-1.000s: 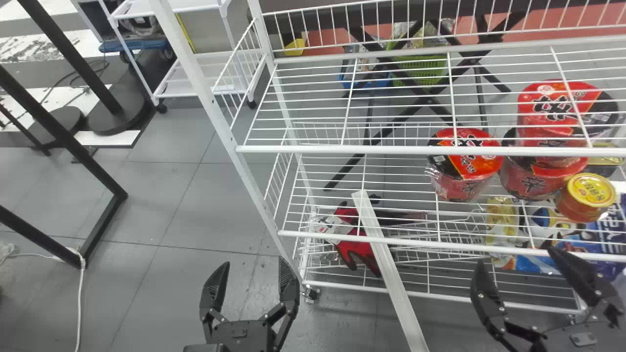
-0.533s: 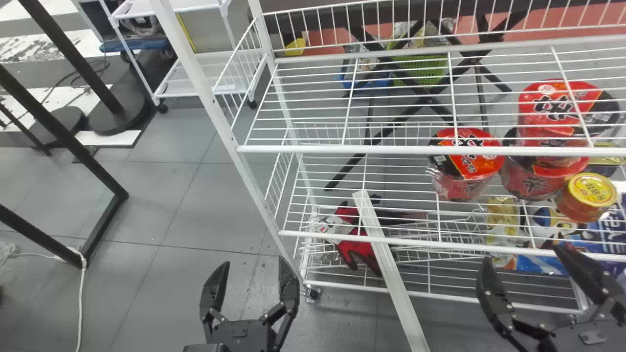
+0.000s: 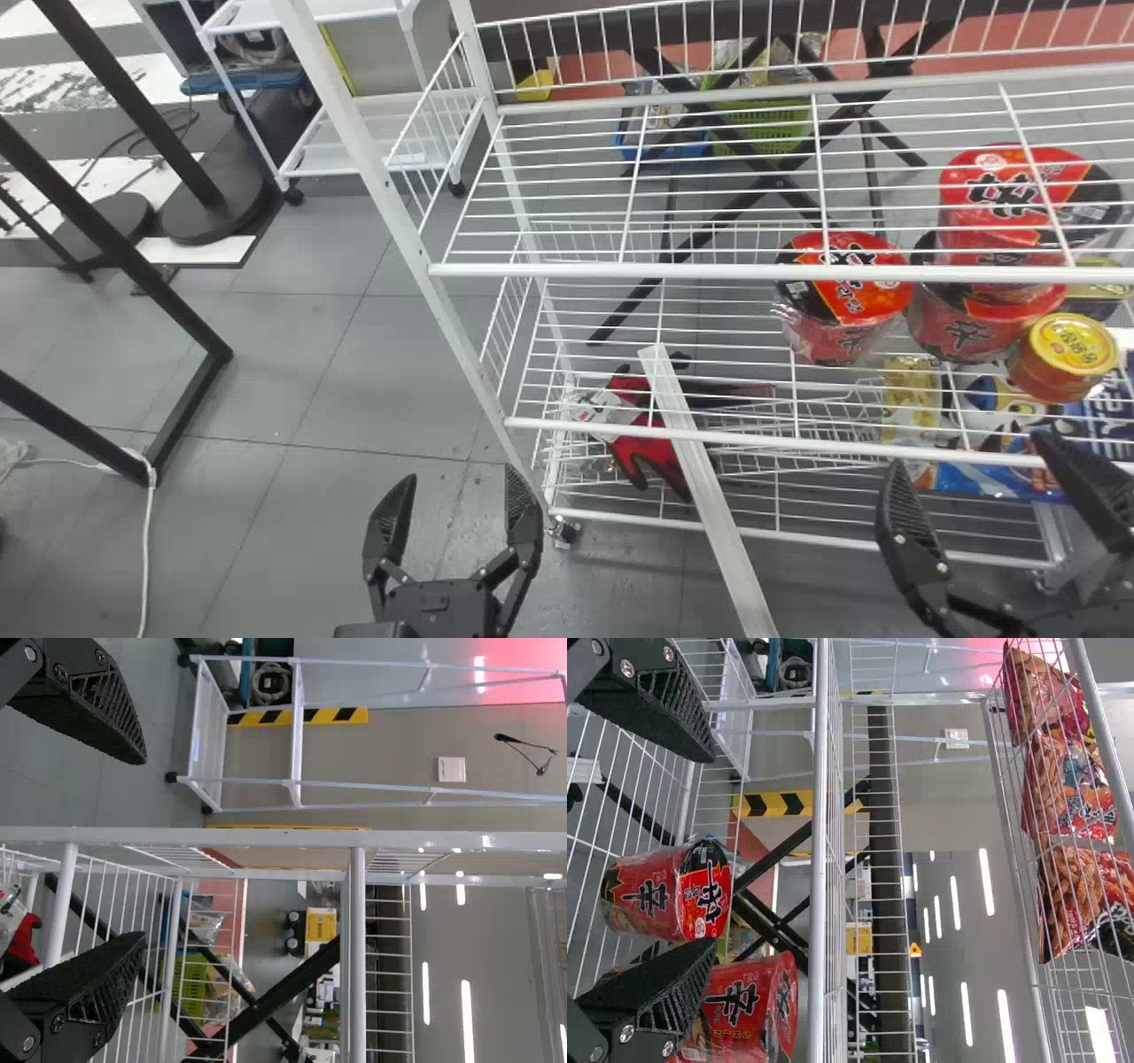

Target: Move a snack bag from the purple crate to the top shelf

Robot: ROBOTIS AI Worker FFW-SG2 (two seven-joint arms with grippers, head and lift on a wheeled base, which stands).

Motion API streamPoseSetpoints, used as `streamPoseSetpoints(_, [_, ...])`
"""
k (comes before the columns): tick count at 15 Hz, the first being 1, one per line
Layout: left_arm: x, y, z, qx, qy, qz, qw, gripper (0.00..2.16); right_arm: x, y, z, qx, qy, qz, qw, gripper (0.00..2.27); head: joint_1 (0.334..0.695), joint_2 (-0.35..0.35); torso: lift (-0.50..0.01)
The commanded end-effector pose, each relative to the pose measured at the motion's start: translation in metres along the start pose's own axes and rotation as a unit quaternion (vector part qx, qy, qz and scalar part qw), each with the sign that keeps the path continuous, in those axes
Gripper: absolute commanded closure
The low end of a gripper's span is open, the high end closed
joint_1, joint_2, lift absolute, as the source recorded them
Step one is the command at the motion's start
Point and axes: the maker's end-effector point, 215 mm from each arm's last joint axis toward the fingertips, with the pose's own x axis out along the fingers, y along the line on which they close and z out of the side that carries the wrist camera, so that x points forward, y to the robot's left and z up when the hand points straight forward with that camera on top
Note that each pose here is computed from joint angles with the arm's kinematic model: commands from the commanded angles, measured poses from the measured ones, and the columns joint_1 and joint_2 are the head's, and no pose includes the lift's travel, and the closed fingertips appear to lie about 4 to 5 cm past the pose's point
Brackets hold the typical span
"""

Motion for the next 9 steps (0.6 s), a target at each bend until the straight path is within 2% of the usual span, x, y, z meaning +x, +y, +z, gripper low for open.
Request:
streamPoseSetpoints(1, [-0.001,0.001,-0.001,-0.001,0.001,0.002,1.0,0.12,-0.003,-0.004,-0.007,0.008,0.051,0.0,0.999,0.08,0.695,0.245,-0.454])
streamPoseSetpoints(5, [0.001,0.001,-0.004,-0.002,0.001,0.003,1.0,0.12,-0.024,-0.05,-0.006,0.033,0.127,-0.041,0.991,0.08,0.695,0.228,-0.454])
streamPoseSetpoints(9, [0.005,0.001,-0.006,-0.002,0.001,0.001,1.0,0.12,-0.057,-0.12,0.025,0.073,0.152,-0.072,0.983,0.07,0.695,0.125,-0.454])
